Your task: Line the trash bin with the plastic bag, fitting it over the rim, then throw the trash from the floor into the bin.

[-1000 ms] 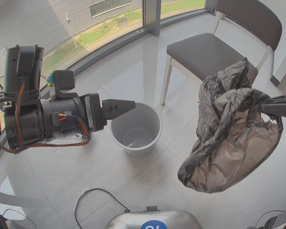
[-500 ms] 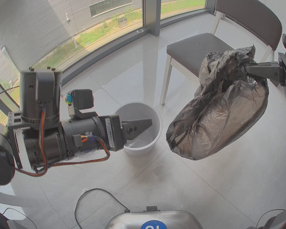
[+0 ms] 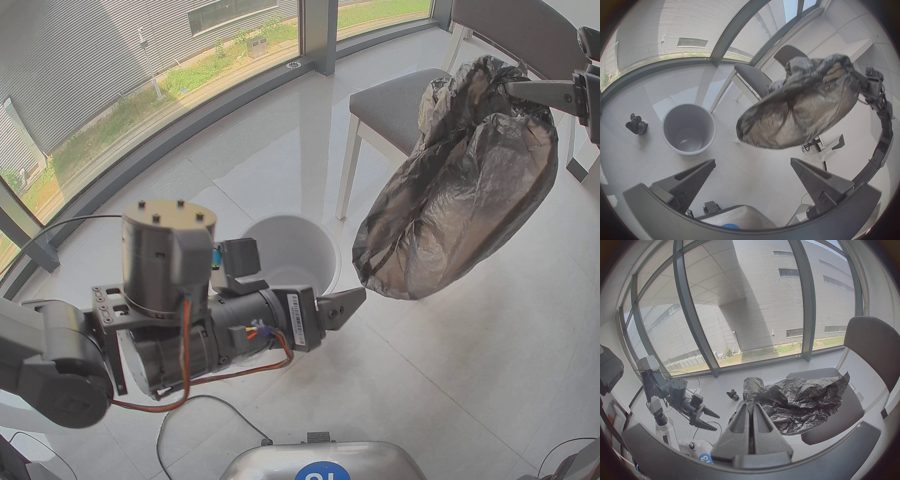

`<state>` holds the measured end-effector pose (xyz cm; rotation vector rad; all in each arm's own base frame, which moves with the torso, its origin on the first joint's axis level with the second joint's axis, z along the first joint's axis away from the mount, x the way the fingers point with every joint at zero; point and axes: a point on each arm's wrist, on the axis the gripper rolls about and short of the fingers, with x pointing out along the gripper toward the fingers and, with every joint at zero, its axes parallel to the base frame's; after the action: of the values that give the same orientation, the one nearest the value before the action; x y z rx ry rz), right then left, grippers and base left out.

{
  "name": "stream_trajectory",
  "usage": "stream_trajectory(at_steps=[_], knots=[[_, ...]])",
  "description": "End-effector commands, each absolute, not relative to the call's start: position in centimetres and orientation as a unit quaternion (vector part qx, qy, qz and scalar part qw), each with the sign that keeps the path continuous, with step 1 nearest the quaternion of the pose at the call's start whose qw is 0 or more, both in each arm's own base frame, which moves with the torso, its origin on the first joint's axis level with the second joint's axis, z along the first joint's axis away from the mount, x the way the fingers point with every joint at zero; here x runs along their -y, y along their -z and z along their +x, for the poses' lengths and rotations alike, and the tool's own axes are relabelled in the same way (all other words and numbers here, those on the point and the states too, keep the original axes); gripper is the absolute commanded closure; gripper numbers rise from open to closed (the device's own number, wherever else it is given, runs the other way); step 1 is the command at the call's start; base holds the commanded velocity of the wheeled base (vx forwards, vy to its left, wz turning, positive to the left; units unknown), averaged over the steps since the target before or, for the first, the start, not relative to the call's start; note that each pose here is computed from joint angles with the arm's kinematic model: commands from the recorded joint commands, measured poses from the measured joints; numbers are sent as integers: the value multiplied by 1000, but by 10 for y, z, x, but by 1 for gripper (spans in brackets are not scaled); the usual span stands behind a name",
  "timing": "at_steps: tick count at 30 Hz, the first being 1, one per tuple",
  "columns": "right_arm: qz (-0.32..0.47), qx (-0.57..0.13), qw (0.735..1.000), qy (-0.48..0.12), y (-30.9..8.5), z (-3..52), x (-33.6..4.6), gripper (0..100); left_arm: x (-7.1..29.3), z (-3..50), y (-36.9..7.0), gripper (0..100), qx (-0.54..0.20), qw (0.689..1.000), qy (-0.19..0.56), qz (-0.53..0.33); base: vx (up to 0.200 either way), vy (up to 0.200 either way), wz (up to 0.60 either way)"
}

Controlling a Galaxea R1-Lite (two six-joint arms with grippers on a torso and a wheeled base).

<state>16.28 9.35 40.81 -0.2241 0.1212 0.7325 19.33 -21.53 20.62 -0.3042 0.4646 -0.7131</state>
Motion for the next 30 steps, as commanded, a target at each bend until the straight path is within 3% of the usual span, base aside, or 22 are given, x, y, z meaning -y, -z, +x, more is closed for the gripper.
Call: stream_trajectory(at_steps=[1,15,30], knots=[[-106,-56,927,-356,-412,168,-96,100,232,202,-179,0,-259,895,340,-127,0,0,0],[-102,-47,923,-369,-420,164,-100,100,263,246,-143,0,-232,903,331,-144,0,0,0],[-77,-65,908,-406,-423,147,-108,100,272,282,-143,0,-194,911,321,-172,0,0,0]])
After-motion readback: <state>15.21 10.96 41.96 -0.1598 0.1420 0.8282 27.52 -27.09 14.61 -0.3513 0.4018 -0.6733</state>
